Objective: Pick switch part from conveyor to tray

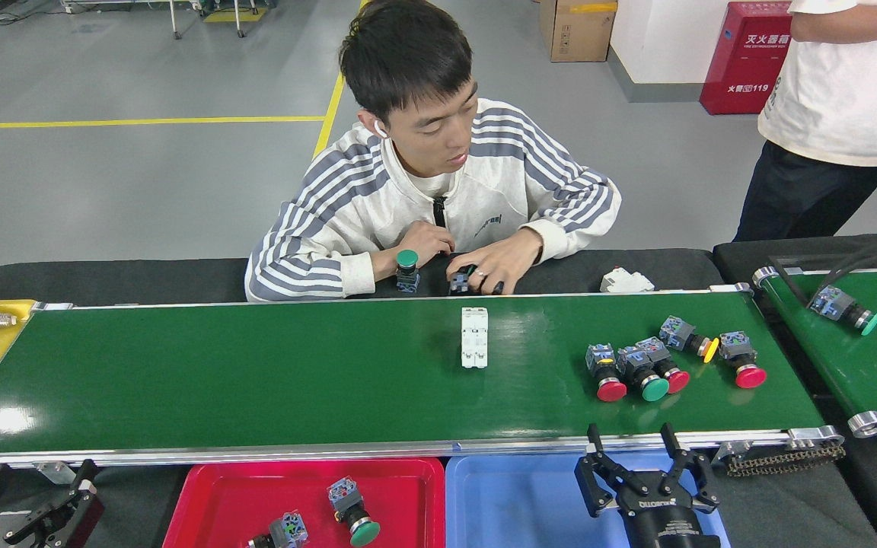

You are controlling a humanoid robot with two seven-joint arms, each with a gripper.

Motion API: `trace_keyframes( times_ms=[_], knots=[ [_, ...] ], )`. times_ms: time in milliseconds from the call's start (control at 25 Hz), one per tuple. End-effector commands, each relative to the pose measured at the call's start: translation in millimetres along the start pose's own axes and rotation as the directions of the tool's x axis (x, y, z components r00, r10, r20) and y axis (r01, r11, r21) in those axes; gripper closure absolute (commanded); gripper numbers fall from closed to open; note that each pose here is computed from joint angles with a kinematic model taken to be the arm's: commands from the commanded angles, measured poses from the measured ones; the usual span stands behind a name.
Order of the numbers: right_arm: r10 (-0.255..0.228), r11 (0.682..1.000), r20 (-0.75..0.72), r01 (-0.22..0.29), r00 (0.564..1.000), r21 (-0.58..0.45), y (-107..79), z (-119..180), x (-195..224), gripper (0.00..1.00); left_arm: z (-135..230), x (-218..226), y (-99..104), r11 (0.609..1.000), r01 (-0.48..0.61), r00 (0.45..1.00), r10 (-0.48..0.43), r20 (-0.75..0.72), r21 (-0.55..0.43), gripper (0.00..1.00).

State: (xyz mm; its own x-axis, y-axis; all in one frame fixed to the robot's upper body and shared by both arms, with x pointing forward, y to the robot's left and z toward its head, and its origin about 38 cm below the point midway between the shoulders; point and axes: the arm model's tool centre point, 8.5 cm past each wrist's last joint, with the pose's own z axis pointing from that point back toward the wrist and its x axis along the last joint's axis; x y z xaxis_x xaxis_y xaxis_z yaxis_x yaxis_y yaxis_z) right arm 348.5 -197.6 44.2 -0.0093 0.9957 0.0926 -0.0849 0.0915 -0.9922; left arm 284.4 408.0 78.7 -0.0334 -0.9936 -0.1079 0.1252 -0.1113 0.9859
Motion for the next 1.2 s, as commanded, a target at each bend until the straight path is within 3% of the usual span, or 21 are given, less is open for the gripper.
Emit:
trace_keyframes(
  times_ms=[0,240,361,641,1162],
  knots=[
    [0.01,1.0,-0.004,-0.01,1.0,-0.001,-8.2,-10,-1,0.0,-10,14,16,0.999,0.013,0.999,-0.015,0.044,0.048,0.0],
    [0.012,0.999,0.016,-0.013,1.0,0.036,-6.0,-32,1,0.0,-39,79,39,0.996,-0.004,0.985,-0.011,0.174,0.087,0.0],
    [0.018,0.999,0.04,-0.019,0.999,0.035,-9.7,-43,7,0.0,-59,106,46,0.994,0.036,0.984,-0.053,0.173,0.101,0.0],
    [0.034,0.995,0.18,-0.051,0.983,0.089,0.7,-53,51,0.0,-78,161,48,0.994,0.036,0.974,-0.058,0.217,0.103,0.0],
    [0.009,0.99,0.252,-0.044,0.968,0.134,-3.8,-98,114,0.01,-127,168,58,0.995,0.025,0.974,-0.045,0.22,0.094,0.0]
  ],
)
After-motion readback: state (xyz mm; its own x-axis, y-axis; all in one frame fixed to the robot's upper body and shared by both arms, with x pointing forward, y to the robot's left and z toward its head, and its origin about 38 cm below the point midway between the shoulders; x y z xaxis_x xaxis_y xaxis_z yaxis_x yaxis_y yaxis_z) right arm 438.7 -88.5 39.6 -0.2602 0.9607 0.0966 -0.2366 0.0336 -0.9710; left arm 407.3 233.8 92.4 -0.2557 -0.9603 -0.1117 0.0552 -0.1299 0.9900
